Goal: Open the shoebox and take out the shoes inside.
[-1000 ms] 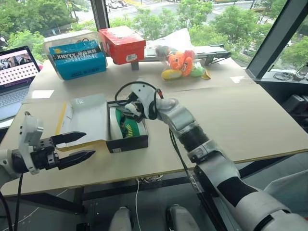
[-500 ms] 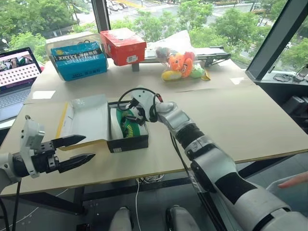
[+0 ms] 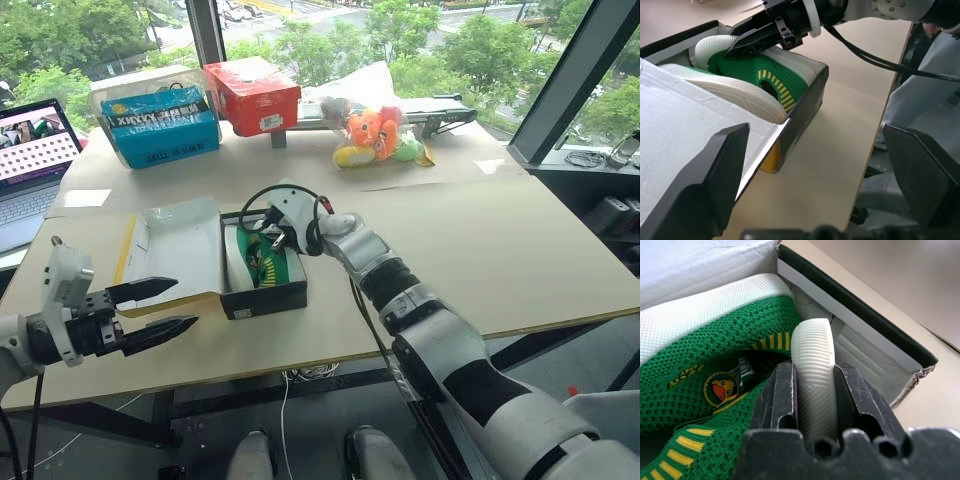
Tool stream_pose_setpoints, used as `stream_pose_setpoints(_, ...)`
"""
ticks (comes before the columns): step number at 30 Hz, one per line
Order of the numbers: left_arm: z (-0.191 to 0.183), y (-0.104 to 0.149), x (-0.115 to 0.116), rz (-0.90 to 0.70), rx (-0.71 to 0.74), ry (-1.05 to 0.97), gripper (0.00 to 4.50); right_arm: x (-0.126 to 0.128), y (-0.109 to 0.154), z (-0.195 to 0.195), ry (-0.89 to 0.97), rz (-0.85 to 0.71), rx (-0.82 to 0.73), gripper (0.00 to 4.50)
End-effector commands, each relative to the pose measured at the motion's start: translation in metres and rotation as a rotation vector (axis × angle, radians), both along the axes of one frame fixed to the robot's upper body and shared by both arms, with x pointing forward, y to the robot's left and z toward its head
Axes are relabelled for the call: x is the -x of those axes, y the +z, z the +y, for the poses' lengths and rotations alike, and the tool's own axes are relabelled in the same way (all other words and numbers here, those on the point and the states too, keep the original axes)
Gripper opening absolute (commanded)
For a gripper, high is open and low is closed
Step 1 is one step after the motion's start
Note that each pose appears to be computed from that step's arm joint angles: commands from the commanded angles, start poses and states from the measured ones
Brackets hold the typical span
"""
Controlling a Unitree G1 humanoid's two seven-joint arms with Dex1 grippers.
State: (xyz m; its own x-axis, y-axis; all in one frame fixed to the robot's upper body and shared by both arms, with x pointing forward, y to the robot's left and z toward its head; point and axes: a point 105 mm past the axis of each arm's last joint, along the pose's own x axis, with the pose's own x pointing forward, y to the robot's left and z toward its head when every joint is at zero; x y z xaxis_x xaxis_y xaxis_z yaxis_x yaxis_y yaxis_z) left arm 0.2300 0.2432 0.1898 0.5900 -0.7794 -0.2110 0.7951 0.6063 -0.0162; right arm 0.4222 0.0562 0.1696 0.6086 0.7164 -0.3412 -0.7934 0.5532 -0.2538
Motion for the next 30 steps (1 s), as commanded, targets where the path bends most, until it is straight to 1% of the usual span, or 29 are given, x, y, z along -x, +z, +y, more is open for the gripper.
stream_pose_setpoints(1,-0.003,0.006,-0.002,-0.047,-0.011,-0.012,4.50,0.001,0.015,0.002,-0.031,0.076,-0.104,0.57)
stream_pose_setpoints(5,-0.003,0.006,-0.002,-0.046,-0.012,-0.016,4.50,0.003,0.043,0.002,-0.078,0.154,-0.243,0.57)
stream_pose_setpoints(10,-0.002,0.005,-0.004,-0.044,-0.017,-0.020,4.50,0.009,0.066,0.000,-0.116,0.213,-0.357,0.57)
stream_pose_setpoints(15,-0.002,0.004,-0.006,-0.042,-0.021,-0.024,4.50,0.010,0.074,-0.008,-0.163,0.234,-0.417,0.57)
stream_pose_setpoints(19,-0.002,0.003,-0.007,-0.039,-0.025,-0.027,4.50,0.009,0.086,-0.013,-0.184,0.266,-0.509,0.57)
stream_pose_setpoints(21,-0.001,0.002,-0.007,-0.038,-0.030,-0.029,4.50,0.008,0.087,-0.013,-0.191,0.288,-0.532,0.57)
stream_pose_setpoints(23,-0.002,0.002,-0.008,-0.038,-0.032,-0.030,4.50,0.006,0.081,-0.015,-0.209,0.324,-0.548,0.57)
stream_pose_setpoints(28,-0.002,0.001,-0.008,-0.034,-0.043,-0.035,4.50,0.005,0.051,-0.017,-0.232,0.531,-0.668,0.57)
stream_pose_setpoints(30,-0.002,0.001,-0.008,-0.034,-0.045,-0.035,4.50,0.005,0.048,-0.017,-0.237,0.562,-0.690,0.57)
